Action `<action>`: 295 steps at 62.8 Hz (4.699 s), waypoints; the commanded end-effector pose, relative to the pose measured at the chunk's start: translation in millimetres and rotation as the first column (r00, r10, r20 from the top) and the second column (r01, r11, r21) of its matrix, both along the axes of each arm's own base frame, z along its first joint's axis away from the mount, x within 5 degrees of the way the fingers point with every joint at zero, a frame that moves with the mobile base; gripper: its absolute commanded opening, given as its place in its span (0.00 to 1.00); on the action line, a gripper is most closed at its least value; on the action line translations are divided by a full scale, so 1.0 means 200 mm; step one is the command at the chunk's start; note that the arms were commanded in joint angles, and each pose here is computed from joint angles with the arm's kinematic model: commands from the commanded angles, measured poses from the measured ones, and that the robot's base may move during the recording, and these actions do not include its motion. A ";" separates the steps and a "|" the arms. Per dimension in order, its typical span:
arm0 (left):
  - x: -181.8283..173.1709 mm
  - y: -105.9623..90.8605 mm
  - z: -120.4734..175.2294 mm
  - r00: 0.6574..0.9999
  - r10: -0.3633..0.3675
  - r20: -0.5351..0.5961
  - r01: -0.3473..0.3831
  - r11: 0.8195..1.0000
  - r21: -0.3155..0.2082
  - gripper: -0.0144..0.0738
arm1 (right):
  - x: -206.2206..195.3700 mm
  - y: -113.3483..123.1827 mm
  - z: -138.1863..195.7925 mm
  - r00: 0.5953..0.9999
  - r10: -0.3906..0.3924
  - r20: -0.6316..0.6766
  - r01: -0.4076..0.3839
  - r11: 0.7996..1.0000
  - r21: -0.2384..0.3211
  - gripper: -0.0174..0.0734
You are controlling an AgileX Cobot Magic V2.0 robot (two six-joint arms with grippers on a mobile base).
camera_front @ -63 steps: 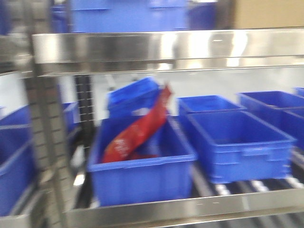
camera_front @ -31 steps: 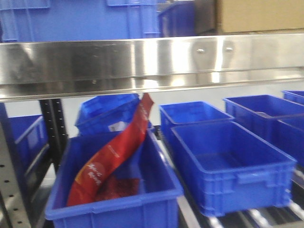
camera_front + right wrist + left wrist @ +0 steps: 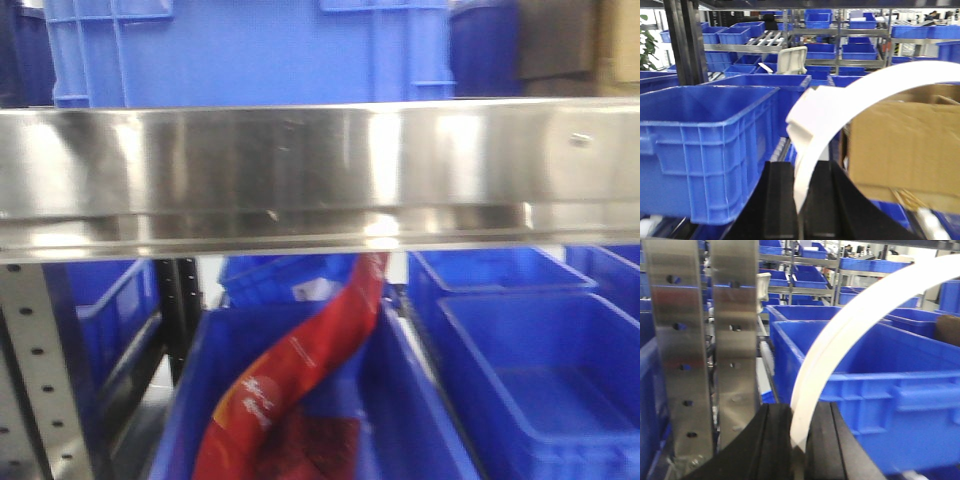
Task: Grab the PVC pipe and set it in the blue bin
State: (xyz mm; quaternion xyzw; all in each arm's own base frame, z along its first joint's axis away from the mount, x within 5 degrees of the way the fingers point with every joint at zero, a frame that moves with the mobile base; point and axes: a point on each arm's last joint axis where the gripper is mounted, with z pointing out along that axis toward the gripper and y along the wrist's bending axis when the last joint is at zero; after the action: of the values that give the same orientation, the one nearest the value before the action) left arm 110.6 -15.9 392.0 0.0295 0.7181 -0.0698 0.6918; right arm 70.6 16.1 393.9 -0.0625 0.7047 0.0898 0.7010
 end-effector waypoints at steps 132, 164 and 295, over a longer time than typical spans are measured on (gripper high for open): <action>-0.01 0.00 0.02 0.999 -0.003 0.035 0.003 1.000 -0.010 0.04 | 0.00 0.00 0.01 0.999 -0.001 0.033 0.001 1.000 0.001 0.01; -0.01 0.00 0.02 0.999 -0.003 0.035 0.003 1.000 -0.010 0.04 | 0.00 0.00 0.01 0.999 -0.001 0.033 0.001 1.000 0.001 0.01; 0.98 -0.69 0.21 0.936 -0.332 -0.116 0.332 0.943 -0.021 0.04 | 1.00 0.97 0.13 0.819 0.469 -0.330 -0.448 0.883 0.142 0.10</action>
State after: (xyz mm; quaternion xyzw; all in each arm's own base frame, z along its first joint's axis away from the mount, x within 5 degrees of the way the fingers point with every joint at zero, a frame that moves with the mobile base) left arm 308.2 -154.0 425.2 0.1514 0.7568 -0.1763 0.6110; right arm 271.7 210.4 413.0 -0.1983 0.7915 0.2768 0.5075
